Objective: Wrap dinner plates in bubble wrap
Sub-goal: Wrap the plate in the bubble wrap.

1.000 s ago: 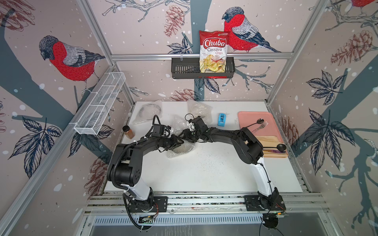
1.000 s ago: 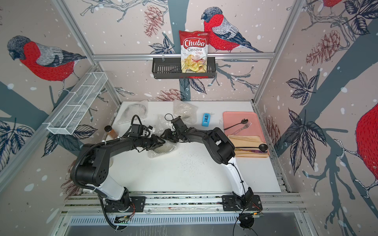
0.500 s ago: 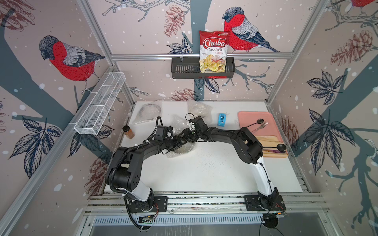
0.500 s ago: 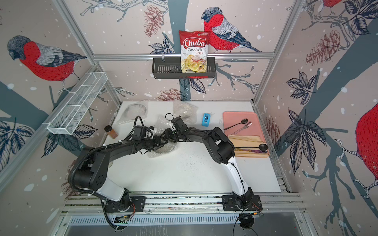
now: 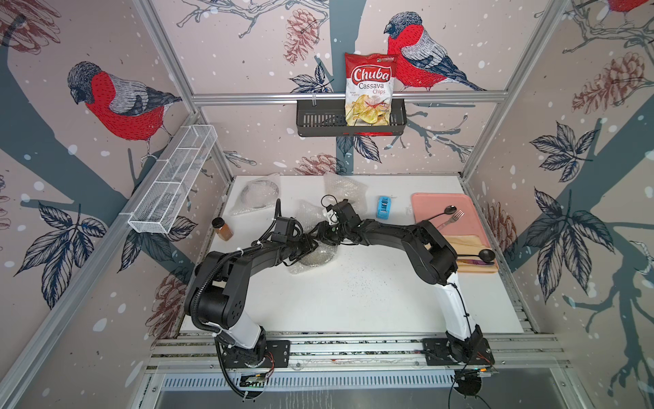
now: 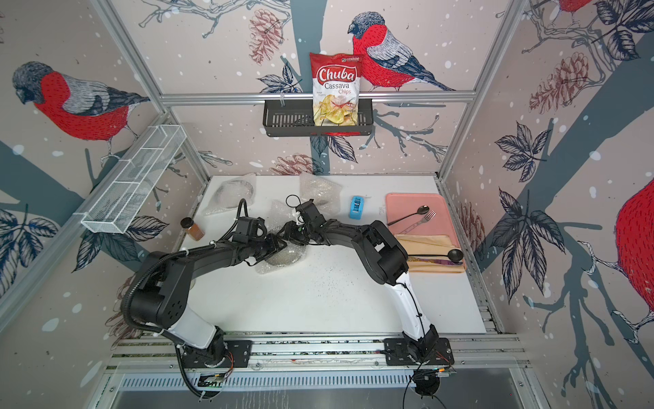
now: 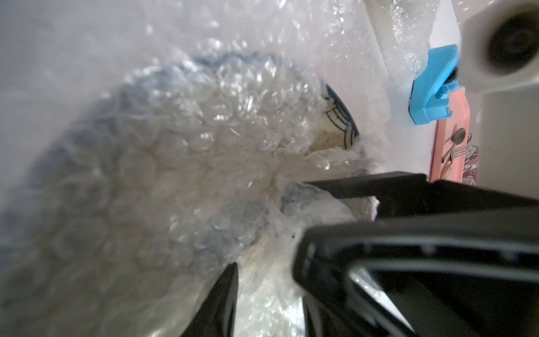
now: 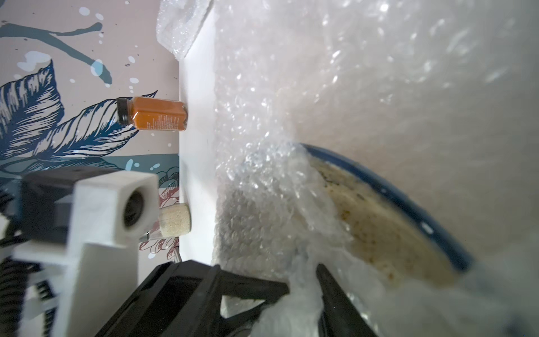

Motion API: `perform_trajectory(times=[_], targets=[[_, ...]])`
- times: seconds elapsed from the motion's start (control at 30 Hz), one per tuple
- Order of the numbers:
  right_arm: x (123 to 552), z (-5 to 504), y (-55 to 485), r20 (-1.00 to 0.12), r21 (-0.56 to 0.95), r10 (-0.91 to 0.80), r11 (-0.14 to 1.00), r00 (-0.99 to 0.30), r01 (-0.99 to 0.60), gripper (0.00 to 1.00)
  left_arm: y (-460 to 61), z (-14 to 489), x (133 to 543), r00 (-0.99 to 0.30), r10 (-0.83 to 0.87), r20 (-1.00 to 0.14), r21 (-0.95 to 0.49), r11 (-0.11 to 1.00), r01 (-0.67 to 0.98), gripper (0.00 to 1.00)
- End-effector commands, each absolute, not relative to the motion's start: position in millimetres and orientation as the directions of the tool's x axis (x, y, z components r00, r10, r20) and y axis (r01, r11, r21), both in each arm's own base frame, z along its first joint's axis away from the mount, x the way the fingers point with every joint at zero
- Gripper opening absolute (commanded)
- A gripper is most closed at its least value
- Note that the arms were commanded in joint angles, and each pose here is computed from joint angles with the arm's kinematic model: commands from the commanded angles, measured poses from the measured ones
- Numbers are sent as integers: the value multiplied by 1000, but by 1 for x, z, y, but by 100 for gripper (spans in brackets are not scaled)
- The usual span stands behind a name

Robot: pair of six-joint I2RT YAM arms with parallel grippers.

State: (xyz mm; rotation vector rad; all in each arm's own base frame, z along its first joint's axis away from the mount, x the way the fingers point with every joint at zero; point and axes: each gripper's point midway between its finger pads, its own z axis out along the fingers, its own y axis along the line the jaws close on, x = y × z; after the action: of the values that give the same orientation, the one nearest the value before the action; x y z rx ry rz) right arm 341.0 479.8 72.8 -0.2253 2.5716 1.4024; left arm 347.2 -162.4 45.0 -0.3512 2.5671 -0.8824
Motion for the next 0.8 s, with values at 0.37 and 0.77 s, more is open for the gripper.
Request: perform_trajectory(times=[0.37,0.77], targets=[[389,129,455,-518,717,-72,506,-852,-479,51,-151,23,345,-889,-373,-266,-570,804,-167,14],[460,112,437,-710,510,-244,468,-661,-721,49,-148,22,339,-891,-376,-255,-565,806,-179,11]])
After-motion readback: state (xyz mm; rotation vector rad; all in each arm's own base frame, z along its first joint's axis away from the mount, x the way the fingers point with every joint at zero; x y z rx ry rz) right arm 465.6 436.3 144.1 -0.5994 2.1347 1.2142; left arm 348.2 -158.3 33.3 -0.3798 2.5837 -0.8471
